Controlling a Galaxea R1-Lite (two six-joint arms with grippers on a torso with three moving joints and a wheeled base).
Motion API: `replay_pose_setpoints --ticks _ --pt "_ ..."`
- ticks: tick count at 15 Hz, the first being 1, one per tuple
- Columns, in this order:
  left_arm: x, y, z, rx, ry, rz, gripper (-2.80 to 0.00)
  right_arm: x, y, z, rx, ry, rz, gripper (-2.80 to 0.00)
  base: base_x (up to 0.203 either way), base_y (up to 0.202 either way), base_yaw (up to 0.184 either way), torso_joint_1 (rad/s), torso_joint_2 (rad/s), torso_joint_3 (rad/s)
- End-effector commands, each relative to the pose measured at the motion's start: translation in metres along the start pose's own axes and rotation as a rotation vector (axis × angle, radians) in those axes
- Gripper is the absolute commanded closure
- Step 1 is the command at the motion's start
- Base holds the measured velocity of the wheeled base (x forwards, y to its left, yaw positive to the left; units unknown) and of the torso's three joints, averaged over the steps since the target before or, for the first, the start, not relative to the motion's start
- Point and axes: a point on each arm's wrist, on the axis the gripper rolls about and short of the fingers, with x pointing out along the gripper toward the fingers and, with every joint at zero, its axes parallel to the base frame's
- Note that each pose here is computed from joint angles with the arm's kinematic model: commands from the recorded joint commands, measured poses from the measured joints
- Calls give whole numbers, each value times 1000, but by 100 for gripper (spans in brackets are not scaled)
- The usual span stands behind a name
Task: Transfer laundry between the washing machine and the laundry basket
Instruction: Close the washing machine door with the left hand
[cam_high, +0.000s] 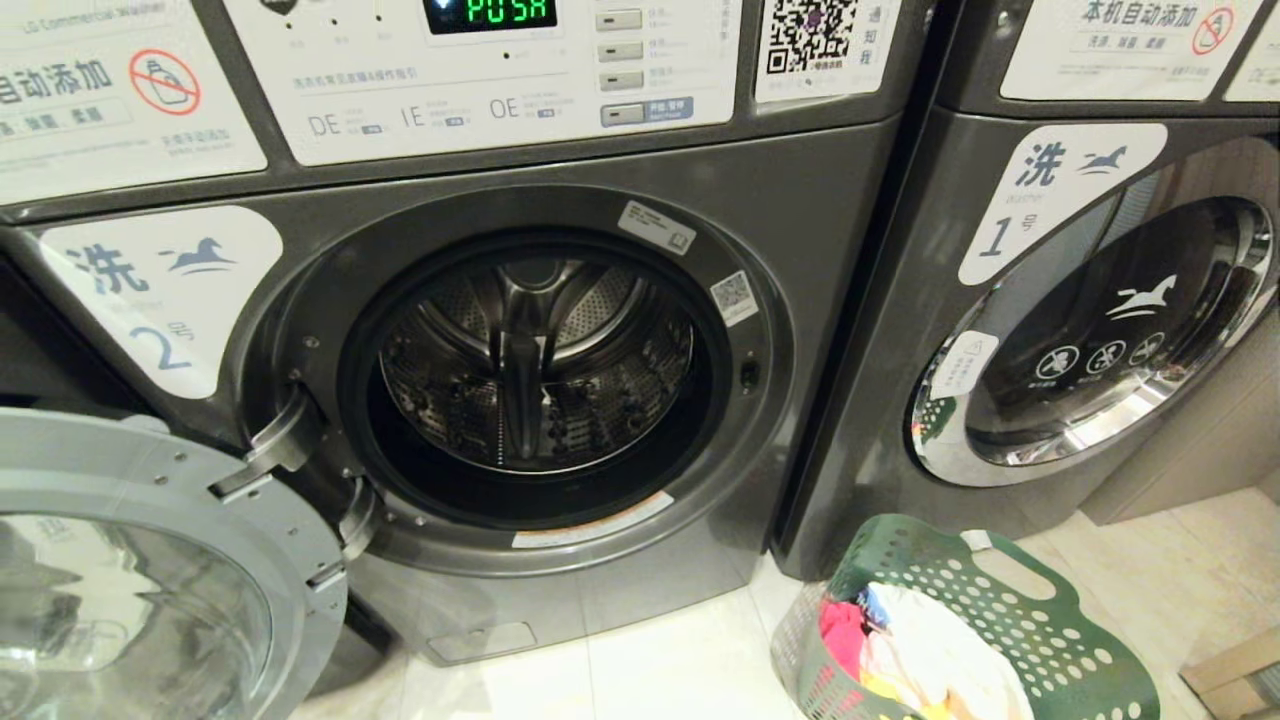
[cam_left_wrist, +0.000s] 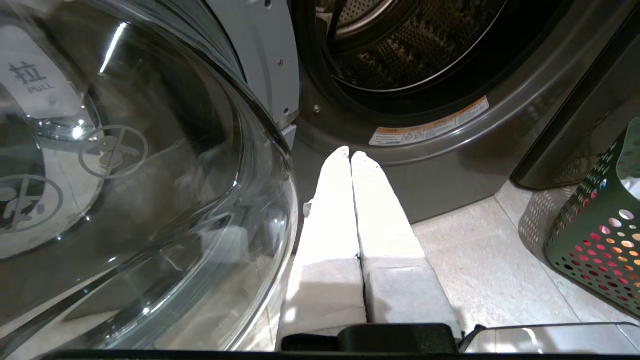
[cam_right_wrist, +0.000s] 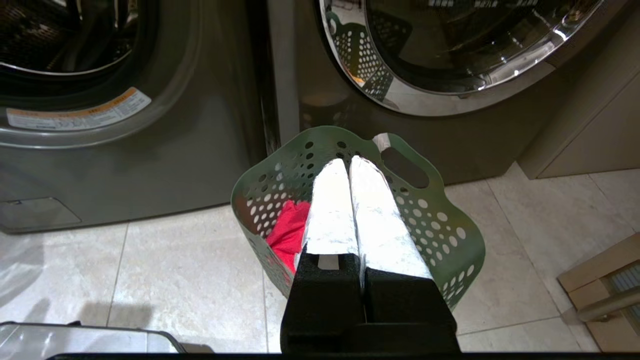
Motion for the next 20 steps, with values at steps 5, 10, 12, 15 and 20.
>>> replay_pose_setpoints --ticks 5,10,12,15,20 --pt "0 0 0 0 2 0 0 0 0 0 -35 2 2 0 0 0 0 2 3 201" --pt "0 0 0 0 2 0 0 0 0 0 -35 2 2 0 -167 0 2 2 3 202" --pt "0 0 -1 4 3 -2 0 0 0 0 -35 2 2 0 -190 0 0 3 2 176" --pt "0 0 -1 2 3 0 0 0 0 0 -32 2 2 0 -67 0 1 -3 2 54" --pt "0 0 -1 -1 3 1 0 0 0 0 -34 2 2 0 0 0 0 0 0 0"
